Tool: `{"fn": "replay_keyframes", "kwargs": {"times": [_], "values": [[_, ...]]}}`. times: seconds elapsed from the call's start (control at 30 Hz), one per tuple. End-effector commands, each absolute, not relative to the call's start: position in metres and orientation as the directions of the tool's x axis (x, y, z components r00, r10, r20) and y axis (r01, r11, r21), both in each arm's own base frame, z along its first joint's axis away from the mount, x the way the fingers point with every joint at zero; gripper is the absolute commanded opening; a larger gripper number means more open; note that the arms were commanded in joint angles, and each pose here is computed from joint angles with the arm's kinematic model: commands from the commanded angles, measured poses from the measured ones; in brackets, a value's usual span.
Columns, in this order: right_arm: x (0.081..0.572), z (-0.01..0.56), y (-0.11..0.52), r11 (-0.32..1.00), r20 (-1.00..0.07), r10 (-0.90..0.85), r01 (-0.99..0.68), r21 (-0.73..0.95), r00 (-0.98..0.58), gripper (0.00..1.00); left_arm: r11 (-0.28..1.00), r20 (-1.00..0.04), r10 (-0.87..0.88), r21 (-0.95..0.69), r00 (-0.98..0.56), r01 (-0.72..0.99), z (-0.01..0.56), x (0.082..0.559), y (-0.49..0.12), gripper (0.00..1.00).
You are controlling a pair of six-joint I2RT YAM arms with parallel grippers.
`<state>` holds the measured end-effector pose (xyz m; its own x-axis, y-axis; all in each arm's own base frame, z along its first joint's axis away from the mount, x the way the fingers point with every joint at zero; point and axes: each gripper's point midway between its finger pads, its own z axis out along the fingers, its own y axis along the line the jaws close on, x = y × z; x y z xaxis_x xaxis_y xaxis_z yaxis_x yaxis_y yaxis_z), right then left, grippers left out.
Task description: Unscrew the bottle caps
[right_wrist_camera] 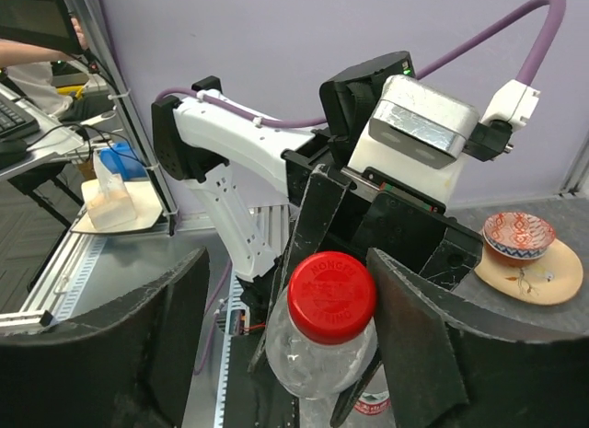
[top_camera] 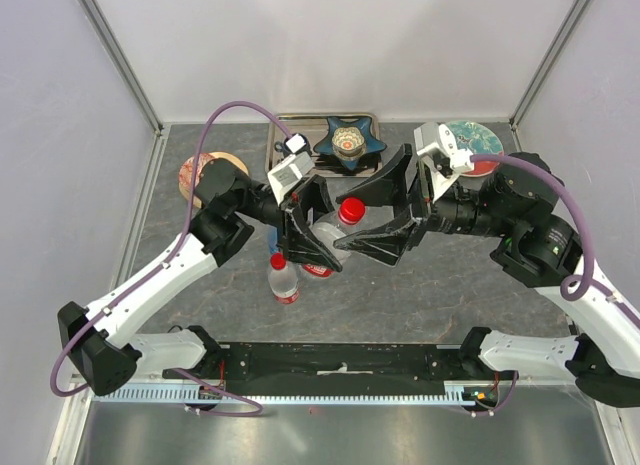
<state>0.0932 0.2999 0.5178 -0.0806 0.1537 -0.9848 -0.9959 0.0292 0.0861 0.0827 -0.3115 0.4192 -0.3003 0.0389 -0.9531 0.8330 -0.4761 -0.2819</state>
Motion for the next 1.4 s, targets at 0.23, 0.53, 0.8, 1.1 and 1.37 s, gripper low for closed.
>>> {"fn": "replay_keyframes", "kwargs": {"times": [0.23, 0.53, 0.8, 1.1, 1.37], "values": [[0.145, 0.559, 0.272, 0.364, -0.935, 0.329, -0.895, 0.256, -0.134, 0.89, -0.329, -0.965, -0.092, -0.203, -0.245, 0.922, 0.443, 0.102, -0.315, 0.55], [0.183, 0.557, 0.251, 0.545, -0.895, 0.41, -0.74, 0.395, -0.176, 0.9, -0.198, -0.966, -0.132, -0.193, -0.221, 0.961, 0.442, 0.119, -0.317, 0.57], [0.209, 0.545, 0.23, 0.641, -0.833, 0.504, -0.549, 0.537, -0.226, 0.87, 0.281, -0.979, -0.191, -0.127, -0.074, 0.951, 0.43, 0.183, -0.318, 0.56], [0.225, 0.535, 0.244, 0.671, -0.836, 0.489, -0.505, 0.543, -0.248, 0.85, 0.504, -0.982, -0.19, -0.115, -0.02, 0.856, 0.418, 0.218, -0.307, 0.56], [0.235, 0.53, 0.263, 0.669, -0.839, 0.478, -0.511, 0.54, -0.259, 0.84, 0.531, -0.984, -0.176, -0.11, -0.018, 0.84, 0.413, 0.223, -0.308, 0.56]]}}
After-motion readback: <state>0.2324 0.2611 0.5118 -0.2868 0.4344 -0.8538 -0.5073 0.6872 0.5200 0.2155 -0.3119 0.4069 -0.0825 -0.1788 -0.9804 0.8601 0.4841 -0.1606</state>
